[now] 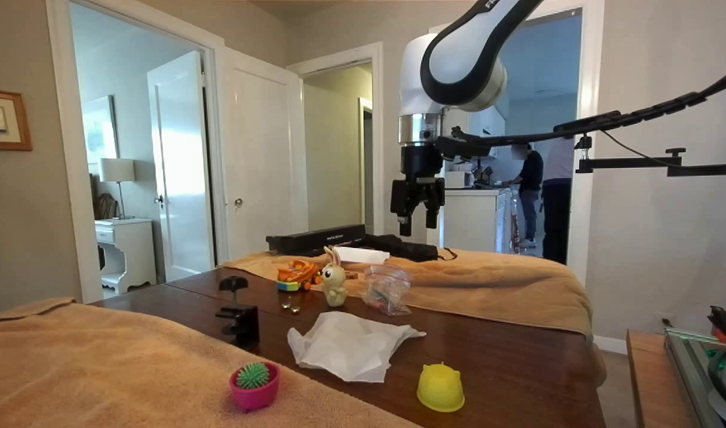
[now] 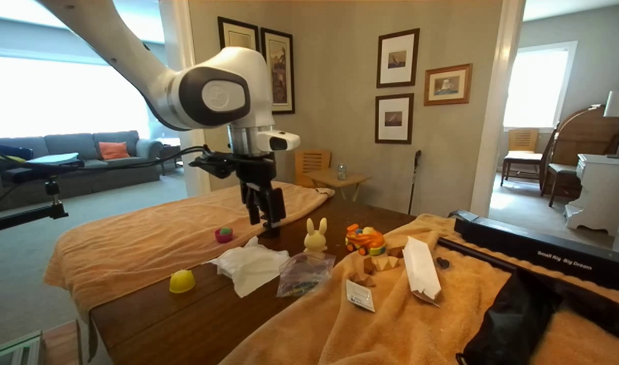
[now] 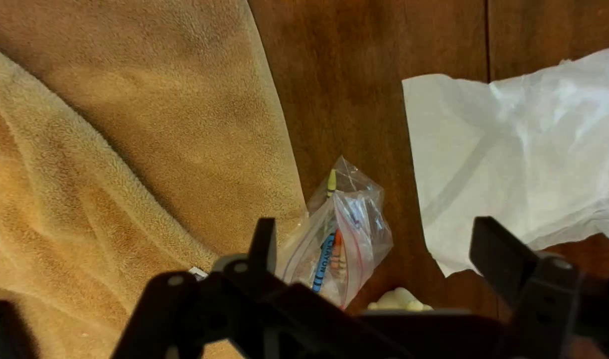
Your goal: Pick up the crayon and put it into the clear plastic bag
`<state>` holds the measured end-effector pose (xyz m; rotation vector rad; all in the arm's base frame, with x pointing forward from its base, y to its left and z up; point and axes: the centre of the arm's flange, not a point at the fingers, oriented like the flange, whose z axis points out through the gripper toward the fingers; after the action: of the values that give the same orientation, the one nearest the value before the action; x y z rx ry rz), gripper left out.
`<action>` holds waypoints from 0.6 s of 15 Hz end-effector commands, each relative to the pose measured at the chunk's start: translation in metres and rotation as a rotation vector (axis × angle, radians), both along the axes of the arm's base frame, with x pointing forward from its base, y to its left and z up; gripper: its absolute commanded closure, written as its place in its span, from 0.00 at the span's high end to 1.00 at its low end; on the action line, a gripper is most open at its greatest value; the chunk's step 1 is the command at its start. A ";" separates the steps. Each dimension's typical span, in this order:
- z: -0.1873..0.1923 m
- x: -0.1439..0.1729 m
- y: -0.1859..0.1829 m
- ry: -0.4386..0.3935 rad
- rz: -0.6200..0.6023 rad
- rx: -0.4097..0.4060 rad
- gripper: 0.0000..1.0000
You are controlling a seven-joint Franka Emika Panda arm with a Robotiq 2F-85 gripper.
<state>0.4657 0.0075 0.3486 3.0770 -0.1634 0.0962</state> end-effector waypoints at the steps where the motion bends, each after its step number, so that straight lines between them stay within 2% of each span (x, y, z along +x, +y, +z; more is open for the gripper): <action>1: 0.022 -0.032 0.015 -0.002 0.050 -0.052 1.00; 9: 0.046 -0.046 0.027 -0.066 0.088 -0.025 1.00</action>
<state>0.4359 0.0346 0.3813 3.0468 -0.0471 0.1695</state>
